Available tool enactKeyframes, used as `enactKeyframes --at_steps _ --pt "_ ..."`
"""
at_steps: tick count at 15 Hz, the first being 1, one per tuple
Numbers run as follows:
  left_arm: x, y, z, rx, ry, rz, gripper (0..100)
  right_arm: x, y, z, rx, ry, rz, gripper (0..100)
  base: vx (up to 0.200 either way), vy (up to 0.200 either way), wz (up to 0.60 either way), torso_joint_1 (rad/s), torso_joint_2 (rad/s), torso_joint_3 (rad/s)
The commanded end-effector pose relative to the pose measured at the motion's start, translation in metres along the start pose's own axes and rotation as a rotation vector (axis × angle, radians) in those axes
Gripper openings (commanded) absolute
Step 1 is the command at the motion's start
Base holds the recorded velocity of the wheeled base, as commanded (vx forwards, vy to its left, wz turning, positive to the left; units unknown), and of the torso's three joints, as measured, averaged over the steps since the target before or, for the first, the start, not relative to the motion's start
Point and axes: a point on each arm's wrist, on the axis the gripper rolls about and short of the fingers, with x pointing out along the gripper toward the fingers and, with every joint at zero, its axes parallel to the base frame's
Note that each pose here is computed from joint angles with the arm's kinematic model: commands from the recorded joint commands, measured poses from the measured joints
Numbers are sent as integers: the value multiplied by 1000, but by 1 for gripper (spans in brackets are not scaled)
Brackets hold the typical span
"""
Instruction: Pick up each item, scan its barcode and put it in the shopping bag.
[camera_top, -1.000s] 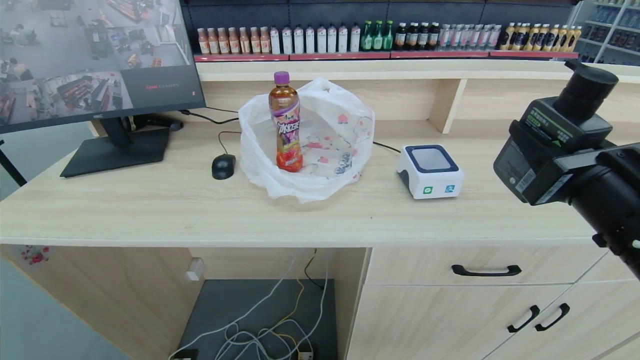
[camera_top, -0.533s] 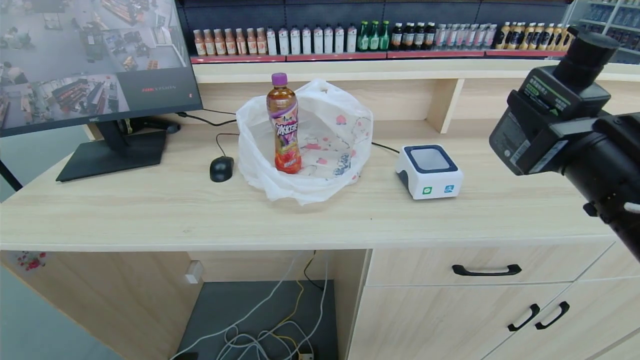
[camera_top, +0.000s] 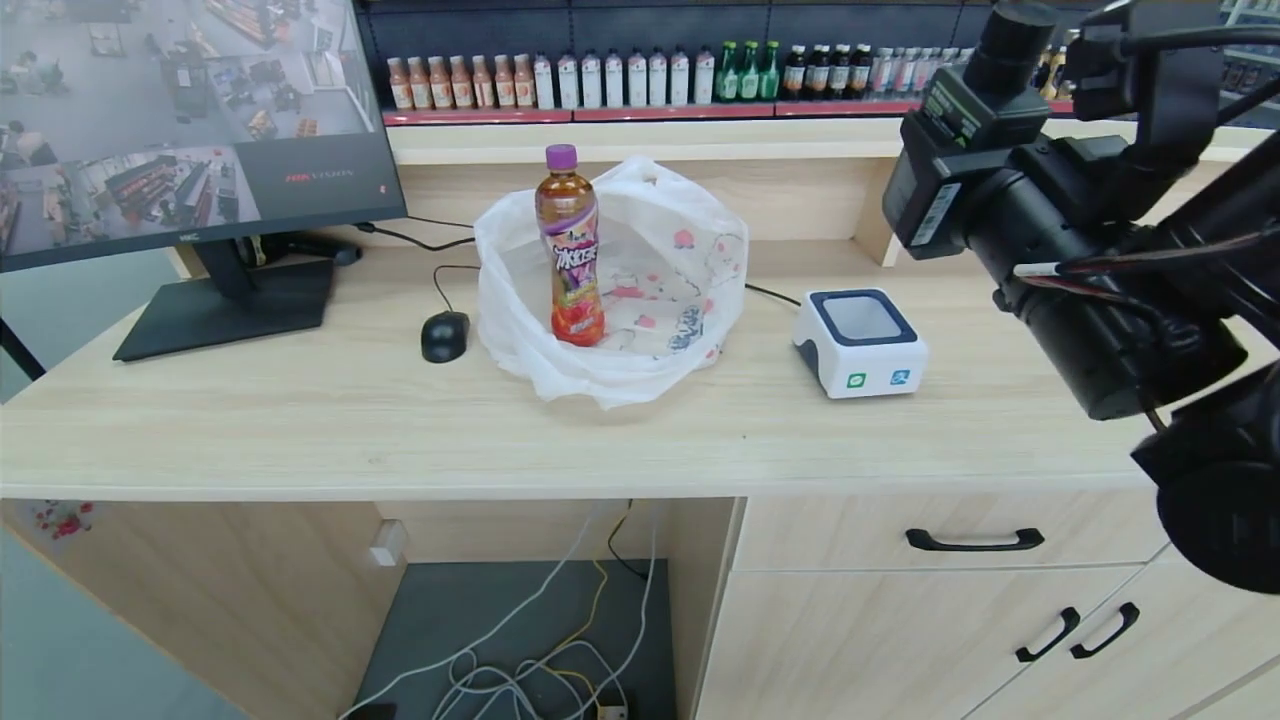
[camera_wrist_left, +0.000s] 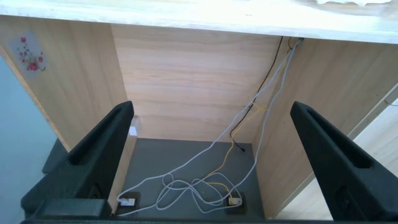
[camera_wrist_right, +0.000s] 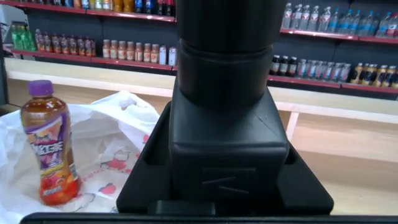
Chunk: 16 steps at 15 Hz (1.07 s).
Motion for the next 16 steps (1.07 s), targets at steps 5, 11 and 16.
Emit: enactKeyframes --at_steps 5,11,16 --pt "0 0 0 0 0 -1 100 21 12 -25 31 44 -53 0 0 0 0 0 0 0" --pt "0 0 0 0 0 0 100 23 4 -52 -2 91 -82 0 0 0 0 0 0 0" --pt "0 0 0 0 0 -1 100 33 -16 -57 -311 16 71 0 0 0 0 0 0 0"
